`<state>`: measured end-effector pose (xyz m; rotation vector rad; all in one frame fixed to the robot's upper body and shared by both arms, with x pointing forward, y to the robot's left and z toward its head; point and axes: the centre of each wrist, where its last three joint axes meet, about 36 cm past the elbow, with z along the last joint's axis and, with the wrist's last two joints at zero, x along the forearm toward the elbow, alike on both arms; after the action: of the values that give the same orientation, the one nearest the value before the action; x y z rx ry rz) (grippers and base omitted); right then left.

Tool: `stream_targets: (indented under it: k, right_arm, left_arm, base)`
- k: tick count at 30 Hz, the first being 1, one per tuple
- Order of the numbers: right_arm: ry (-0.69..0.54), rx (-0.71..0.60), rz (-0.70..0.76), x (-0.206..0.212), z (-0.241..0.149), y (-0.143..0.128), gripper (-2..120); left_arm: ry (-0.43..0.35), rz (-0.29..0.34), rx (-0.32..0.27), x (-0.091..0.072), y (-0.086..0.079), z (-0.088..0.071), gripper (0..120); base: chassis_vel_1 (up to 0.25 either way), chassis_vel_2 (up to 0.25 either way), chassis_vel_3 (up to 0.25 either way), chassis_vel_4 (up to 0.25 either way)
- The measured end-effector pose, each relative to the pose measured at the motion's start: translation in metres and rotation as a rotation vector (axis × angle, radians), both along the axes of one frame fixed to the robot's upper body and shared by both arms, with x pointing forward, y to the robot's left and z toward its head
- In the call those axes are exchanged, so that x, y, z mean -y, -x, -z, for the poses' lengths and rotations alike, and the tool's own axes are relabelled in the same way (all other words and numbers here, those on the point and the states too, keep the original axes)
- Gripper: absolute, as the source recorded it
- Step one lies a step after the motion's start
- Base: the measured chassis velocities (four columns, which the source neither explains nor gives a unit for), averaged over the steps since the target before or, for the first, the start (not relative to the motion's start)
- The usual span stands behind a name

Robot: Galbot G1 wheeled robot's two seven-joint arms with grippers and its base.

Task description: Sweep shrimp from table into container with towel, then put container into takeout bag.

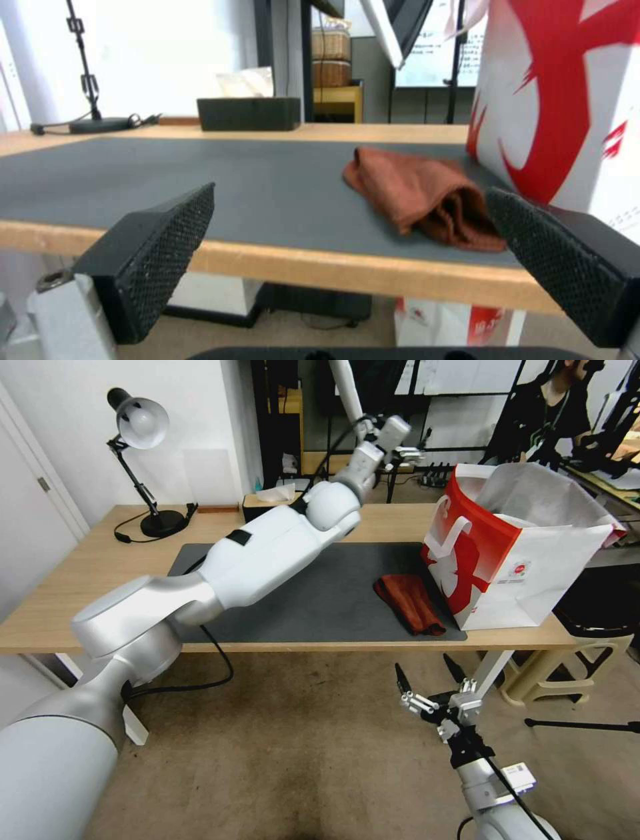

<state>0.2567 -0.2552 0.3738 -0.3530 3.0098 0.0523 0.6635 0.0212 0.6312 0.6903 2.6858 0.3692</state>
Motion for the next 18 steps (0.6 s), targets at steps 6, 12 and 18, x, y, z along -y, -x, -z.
stream_targets:
  k: [6, 12, 18]
  right_arm:
    - [-0.015, 0.014, 0.017, 0.002, -0.01, -0.006, 100]
    - [-0.027, 0.035, 0.031, 0.0, -0.018, -0.012, 100]
    - [-0.034, 0.051, 0.041, 0.001, -0.026, -0.014, 100]
  left_arm:
    - [0.029, -0.025, -0.053, -0.044, 0.009, 0.028, 100]
    - [0.063, -0.035, -0.045, -0.08, 0.026, 0.044, 100]
    - [0.106, -0.086, -0.037, -0.146, 0.064, 0.066, 100]
  base:
    - [0.0, 0.0, 0.0, 0.0]
    - [0.0, 0.0, 0.0, 0.0]
    - [0.0, 0.0, 0.0, 0.0]
